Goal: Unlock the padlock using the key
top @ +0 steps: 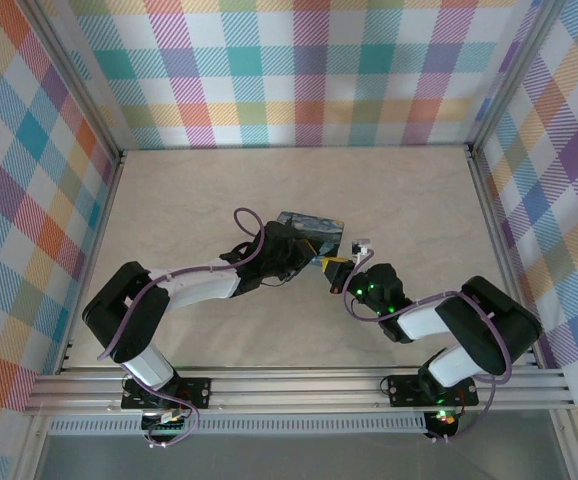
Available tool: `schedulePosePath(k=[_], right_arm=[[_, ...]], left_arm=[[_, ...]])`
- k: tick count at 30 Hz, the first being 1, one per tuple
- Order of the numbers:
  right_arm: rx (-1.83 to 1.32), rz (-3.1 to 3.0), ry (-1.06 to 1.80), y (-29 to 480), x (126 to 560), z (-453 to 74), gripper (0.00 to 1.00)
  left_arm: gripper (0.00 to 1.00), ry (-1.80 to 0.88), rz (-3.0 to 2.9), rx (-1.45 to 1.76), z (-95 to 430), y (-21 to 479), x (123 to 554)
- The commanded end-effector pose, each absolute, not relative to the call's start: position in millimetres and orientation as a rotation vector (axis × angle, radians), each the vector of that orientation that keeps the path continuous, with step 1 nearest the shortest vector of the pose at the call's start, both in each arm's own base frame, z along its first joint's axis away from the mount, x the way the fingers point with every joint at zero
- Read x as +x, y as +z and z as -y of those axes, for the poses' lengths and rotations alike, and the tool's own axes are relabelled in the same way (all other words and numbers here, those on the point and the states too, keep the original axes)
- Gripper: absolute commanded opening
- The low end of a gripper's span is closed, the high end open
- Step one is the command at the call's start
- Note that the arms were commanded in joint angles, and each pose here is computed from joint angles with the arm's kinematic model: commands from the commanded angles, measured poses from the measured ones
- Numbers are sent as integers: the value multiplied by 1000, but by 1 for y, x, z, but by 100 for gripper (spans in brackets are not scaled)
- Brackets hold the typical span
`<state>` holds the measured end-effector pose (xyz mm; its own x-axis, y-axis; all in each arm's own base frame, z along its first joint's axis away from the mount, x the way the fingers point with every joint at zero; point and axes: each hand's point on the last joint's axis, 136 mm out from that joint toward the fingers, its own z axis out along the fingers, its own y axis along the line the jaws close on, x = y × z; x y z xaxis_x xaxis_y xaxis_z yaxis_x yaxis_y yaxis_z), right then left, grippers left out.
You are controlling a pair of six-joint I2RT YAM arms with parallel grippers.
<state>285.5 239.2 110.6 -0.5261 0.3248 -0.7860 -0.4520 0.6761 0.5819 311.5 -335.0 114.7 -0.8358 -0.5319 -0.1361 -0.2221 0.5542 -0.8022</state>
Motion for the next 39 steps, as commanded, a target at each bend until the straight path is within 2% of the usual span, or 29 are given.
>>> schedulePosePath(k=[1,39], right_arm=[[-83,-1860,979,118,286,-235,0],[-55,-1852,1024,117,287,-236,0]], left_arm=[[18,-1252,-2364,-572,343,140,309],[18,-1283,-2360,-582,347,143,309]])
